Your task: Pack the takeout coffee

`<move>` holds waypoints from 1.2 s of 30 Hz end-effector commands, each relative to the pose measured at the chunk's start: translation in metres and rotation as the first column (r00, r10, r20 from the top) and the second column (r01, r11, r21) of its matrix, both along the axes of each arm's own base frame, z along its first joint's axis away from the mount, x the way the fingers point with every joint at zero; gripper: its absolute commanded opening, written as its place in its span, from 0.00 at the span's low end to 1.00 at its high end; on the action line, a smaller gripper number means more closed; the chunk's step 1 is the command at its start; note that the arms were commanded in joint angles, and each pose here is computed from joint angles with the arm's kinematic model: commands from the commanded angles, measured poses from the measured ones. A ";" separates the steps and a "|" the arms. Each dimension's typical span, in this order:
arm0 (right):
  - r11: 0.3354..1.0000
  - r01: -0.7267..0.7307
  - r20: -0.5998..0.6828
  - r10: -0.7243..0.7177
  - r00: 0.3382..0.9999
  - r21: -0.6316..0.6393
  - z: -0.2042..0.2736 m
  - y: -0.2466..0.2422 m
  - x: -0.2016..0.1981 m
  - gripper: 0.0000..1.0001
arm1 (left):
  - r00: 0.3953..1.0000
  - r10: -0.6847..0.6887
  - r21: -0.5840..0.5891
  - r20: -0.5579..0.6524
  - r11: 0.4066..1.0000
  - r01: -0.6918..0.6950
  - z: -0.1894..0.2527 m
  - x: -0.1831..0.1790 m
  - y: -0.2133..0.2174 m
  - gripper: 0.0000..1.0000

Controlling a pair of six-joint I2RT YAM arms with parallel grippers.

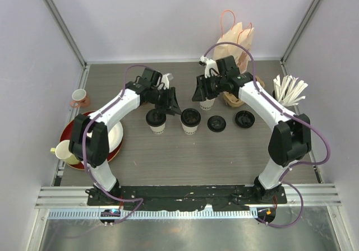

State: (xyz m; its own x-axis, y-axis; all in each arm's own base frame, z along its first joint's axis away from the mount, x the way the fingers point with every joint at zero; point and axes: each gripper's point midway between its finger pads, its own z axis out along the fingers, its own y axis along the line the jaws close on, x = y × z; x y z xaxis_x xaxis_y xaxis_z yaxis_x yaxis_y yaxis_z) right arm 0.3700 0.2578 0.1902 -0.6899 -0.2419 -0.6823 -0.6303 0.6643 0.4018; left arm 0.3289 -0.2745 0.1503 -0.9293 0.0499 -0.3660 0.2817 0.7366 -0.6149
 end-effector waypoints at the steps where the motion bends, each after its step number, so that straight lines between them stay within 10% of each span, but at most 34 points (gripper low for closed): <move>1: 0.985 0.173 -0.030 -0.173 0.984 -0.019 0.002 -0.023 -0.007 0.42 | 0.998 0.060 -0.038 -0.021 0.997 -0.060 0.009 -0.010 0.006 0.43; 36: 0.980 0.157 -0.197 -0.131 0.972 0.120 -0.052 -0.003 -0.038 0.47 | 0.995 0.083 -0.080 -0.056 0.993 -0.087 -0.019 0.008 -0.017 0.36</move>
